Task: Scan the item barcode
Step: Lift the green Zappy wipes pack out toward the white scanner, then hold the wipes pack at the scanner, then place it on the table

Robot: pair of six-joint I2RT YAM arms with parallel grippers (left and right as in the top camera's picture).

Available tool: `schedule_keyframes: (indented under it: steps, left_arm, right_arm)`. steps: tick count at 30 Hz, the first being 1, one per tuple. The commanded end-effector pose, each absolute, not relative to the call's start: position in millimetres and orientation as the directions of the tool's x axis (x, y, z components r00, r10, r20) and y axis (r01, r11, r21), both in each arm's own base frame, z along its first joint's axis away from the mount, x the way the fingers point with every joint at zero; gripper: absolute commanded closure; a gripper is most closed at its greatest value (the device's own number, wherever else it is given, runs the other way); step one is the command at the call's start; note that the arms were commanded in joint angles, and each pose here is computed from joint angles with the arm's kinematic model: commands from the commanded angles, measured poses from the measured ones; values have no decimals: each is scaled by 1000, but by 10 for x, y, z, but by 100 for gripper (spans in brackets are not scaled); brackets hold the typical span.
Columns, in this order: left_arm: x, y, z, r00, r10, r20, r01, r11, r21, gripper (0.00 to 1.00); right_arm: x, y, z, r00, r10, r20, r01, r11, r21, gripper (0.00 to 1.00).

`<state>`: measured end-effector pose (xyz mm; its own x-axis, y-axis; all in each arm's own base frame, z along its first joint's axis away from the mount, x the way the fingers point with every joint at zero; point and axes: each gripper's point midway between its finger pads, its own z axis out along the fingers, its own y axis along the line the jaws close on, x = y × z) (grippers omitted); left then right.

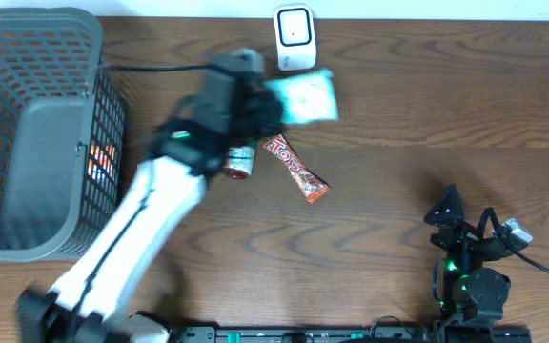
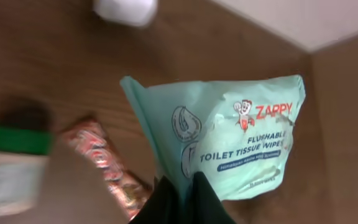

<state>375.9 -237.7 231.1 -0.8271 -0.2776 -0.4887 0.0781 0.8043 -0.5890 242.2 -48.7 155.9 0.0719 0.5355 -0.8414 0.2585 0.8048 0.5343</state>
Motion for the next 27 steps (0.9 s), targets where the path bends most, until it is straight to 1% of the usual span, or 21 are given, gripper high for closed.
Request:
schedule_keyframes:
  steps: [1,6,16,20,27]
  left_arm:
    - [3804,-2762,1980,-850,-237,-470,89,815,-573,93]
    - [3823,-3229,1483,-879,-181,-440,119,812,-571,93]
    - [3630,-3651,585,-930,-78,-359,131,842,-523,93]
    - [3562,-3689,400,-940,-56,-335,130,853,-506,93]
    - [3549,-3683,374,-943,-53,-330,127,856,-501,93]
  right_arm:
    - [2425,-469,1545,66,540,-839,256,804,537,1]
    - [2425,-469,1545,65,540,-839,256,804,537,1]
    - [2425,-469,1545,65,540,-839,256,804,537,1]
    - [2425,-470,1545,66,540,-839,256,804,537,1]
    - [2425,-469,1545,65,540,-839,256,804,537,1]
